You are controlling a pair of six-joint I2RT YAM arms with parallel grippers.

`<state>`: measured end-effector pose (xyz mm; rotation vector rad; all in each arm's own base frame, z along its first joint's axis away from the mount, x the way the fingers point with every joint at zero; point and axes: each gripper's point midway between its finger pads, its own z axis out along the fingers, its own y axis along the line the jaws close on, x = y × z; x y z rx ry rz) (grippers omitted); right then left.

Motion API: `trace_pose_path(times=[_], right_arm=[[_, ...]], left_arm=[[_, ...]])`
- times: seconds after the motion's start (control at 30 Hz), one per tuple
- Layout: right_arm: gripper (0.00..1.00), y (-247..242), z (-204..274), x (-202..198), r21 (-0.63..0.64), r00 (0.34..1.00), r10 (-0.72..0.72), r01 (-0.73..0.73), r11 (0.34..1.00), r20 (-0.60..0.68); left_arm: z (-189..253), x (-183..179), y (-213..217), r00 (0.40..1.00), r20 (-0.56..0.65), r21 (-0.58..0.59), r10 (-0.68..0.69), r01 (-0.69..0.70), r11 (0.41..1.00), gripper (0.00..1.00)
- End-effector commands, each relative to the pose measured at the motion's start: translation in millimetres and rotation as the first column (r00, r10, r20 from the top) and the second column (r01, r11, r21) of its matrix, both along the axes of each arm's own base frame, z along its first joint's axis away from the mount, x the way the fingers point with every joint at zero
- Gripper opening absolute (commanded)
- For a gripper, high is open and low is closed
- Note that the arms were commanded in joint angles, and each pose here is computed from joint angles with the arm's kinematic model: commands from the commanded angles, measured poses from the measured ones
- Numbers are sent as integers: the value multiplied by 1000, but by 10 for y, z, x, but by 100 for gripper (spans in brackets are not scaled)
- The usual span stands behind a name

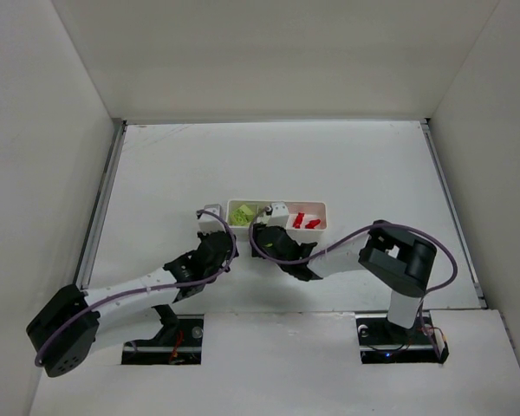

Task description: Sort the legos into containers by color

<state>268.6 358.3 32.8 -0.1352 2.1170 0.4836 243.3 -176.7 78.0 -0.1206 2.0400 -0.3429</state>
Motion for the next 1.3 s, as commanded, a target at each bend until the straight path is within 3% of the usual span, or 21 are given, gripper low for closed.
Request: trace_pose_path(times=[0.0, 0.43, 0.7, 1.0, 1.27], right_arm=[[55, 233, 124, 68, 55, 1000, 0, -2, 999, 31], [41, 158, -96, 156, -91, 996, -79, 82, 992, 41], [25, 123, -186, 101, -152, 995, -89, 96, 984, 54], [23, 18, 547, -307, -2, 992, -28, 29, 1000, 127], [23, -588, 1014, -462, 112, 983, -75, 57, 992, 168]], left_arm=[[1, -29, 120, 999, -3, -19, 32, -33, 999, 13], [17, -61, 172, 999, 3, -42, 36, -36, 998, 13], [143, -44, 214, 999, 22, -55, 47, -45, 997, 13], [518, 35, 87, 997, 76, -104, 33, -25, 994, 14], [882, 240, -379, 993, 116, -146, -40, 57, 988, 14]])
